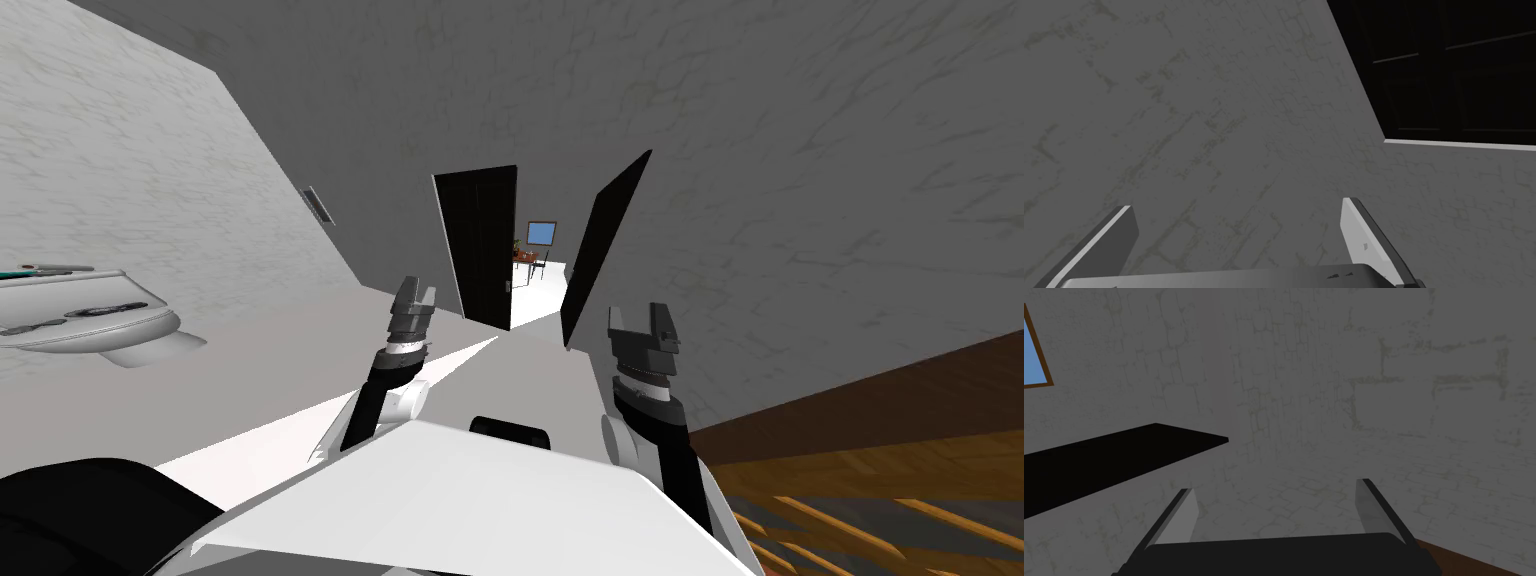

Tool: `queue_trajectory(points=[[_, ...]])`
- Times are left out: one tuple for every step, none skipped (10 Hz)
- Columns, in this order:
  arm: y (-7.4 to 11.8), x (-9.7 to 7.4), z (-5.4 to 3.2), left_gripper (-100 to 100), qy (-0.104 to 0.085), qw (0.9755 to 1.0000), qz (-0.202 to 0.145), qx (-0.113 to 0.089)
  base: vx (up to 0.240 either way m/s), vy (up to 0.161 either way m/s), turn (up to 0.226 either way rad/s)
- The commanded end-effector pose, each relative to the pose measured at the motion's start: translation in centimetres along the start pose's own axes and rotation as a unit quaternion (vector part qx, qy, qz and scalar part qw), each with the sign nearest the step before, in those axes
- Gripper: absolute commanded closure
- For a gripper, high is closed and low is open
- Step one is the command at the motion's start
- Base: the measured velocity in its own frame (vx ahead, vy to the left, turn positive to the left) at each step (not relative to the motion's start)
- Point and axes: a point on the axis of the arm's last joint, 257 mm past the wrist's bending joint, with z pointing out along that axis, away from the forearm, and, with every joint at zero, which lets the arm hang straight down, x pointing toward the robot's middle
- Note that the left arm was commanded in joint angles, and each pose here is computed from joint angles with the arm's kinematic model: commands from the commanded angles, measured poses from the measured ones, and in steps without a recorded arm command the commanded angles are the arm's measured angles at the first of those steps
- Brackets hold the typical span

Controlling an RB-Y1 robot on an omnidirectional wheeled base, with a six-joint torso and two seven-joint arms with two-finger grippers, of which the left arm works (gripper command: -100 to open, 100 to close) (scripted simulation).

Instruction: Push the door open

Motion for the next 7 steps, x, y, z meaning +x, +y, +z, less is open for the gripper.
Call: queue_trajectory(points=[[1.0,0.4,-0.19,-100,0.005,1.0000,-0.003,-0.006,0.114,-0.051,0.015],[1.7,0.8,-0.34,-100,0.009,0.9999,-0.006,-0.011,0.168,0.015,-0.005],[2.1,1.0,-0.43,-100,0.011,0.9998,-0.007,-0.014,0.143,0.039,-0.005],[2.8,1.3,-0.60,-100,0.014,0.9997,-0.010,-0.019,0.109,0.020,-0.003],[3.9,1.8,-0.85,-100,0.019,0.9994,-0.014,-0.026,0.118,0.017,0.004],[4.5,2.0,-0.98,-100,0.022,0.9992,-0.015,-0.030,0.137,0.014,0.001],[5.0,2.3,-1.12,-100,0.024,0.9990,-0.017,-0.034,0.125,0.022,0.002]])
